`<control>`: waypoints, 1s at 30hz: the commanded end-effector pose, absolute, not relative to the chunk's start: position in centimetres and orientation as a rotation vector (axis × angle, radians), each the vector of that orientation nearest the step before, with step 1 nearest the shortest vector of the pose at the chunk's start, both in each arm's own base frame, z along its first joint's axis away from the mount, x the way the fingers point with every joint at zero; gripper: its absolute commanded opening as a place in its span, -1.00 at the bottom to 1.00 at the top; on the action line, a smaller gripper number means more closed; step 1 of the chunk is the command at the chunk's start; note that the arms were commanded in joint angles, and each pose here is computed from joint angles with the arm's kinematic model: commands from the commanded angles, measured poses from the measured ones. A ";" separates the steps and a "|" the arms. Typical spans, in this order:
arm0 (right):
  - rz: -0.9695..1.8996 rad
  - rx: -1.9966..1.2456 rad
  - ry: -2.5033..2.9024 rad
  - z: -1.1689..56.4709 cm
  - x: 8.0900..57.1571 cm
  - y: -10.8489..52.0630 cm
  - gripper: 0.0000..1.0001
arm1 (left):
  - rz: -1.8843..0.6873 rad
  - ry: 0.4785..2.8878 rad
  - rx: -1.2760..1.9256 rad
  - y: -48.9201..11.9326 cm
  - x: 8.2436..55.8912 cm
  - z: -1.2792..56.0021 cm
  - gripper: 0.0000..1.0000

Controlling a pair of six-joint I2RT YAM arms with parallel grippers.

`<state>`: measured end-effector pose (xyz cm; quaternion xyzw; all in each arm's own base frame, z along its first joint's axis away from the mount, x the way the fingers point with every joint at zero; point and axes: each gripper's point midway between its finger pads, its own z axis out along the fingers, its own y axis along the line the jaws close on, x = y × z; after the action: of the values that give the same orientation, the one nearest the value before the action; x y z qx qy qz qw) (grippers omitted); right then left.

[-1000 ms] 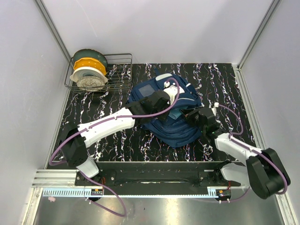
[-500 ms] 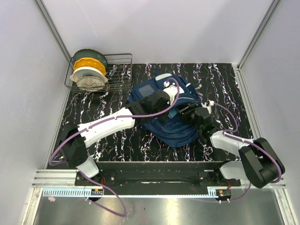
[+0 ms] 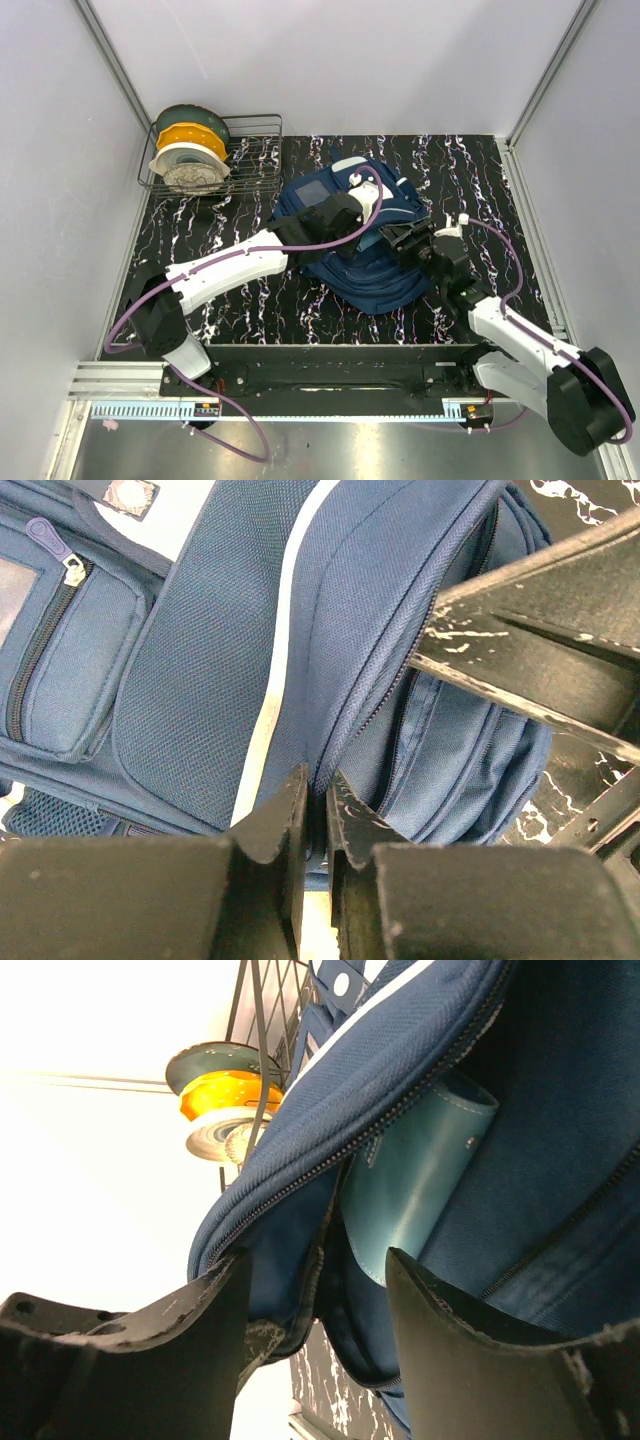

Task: Pack the student bag
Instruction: Place the personal item in the student bag.

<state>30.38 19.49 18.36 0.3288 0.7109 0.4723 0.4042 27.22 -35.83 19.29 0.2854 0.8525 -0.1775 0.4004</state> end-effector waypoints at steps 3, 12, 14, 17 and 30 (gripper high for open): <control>1.140 0.826 1.865 16.5 28.4 18.7 0.22 | -0.608 1.972 0.626 -37.6 27.6 26.8 -1.00; 0.833 0.997 1.823 14.7 24.4 11.4 0.21 | -0.551 2.025 0.604 -36.3 27.6 25.7 -0.08; 0.792 1.027 1.792 14.5 23.5 9.9 0.21 | -0.567 2.021 0.590 -35.8 27.3 26.1 0.26; 0.807 1.042 1.720 15.2 22.6 8.6 0.21 | -0.580 1.995 0.538 -34.8 27.3 26.4 0.68; 0.809 0.720 1.993 16.7 25.4 14.4 0.22 | -0.658 2.198 0.300 -28.8 30.3 19.5 0.77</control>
<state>23.69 11.65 13.53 0.3513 0.7858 0.2917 0.4172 30.05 -28.35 18.21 0.1449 0.8824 -0.1930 0.4038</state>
